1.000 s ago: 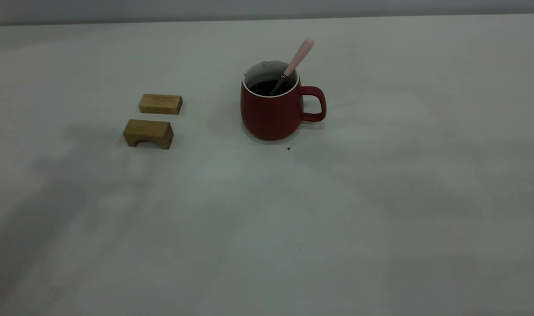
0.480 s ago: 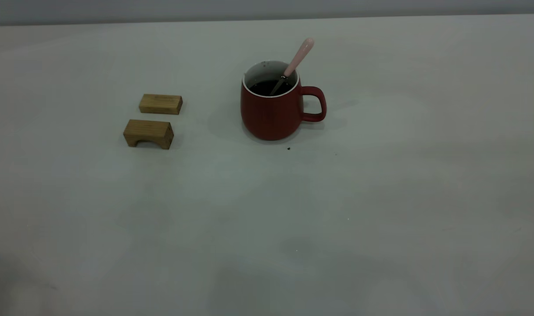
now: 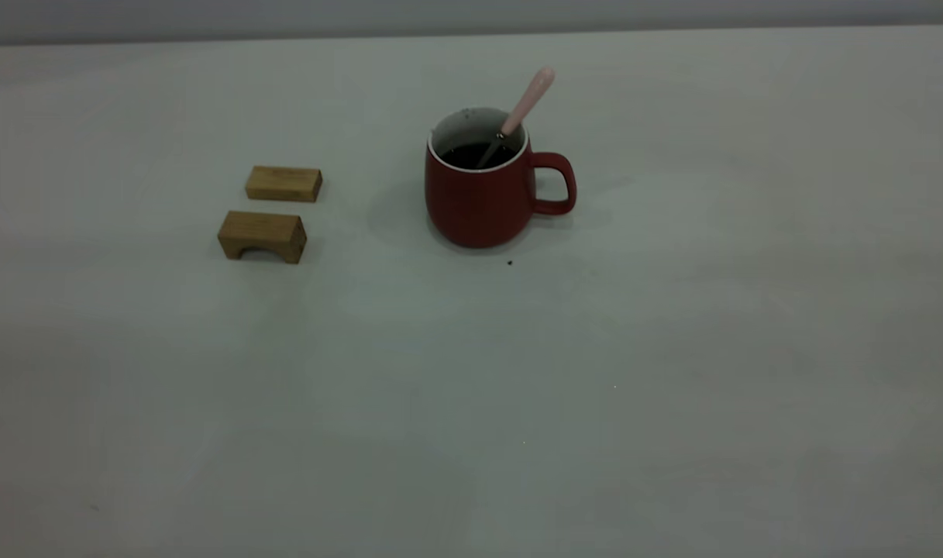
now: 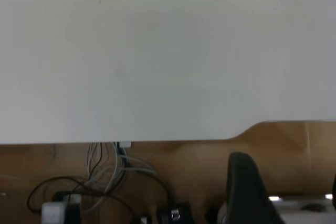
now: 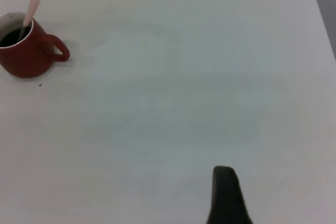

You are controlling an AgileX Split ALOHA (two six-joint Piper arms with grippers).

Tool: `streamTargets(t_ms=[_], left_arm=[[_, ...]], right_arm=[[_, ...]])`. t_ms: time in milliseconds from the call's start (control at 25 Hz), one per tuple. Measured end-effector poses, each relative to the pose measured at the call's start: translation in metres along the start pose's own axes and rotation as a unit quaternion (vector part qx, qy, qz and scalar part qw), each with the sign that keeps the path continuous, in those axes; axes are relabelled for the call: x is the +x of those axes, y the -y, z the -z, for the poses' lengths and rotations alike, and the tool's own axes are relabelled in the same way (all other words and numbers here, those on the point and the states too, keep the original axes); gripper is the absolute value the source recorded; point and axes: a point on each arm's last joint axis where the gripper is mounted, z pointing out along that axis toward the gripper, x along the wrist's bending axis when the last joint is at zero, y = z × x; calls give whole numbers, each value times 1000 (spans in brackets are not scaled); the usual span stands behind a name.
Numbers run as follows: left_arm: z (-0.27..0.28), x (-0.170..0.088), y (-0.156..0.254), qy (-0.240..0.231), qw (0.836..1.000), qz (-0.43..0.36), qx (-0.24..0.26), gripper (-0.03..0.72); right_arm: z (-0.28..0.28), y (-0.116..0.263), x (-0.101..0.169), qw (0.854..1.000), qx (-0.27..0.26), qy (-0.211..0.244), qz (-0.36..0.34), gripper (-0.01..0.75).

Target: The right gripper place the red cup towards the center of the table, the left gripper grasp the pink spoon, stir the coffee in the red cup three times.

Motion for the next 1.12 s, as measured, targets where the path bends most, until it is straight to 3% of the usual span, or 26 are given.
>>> streamTargets(t_ms=[240, 480, 1120], left_arm=[[8, 3, 22, -9, 996, 32, -85, 459], [15, 4, 35, -6, 989, 39, -139, 459], [16, 4, 37, -6, 989, 40, -143, 459]], right_arm=[[0, 0, 0, 1000, 0, 0, 0, 555], [0, 0, 0, 1000, 0, 0, 0, 555], [0, 0, 0, 1000, 0, 0, 0, 555]])
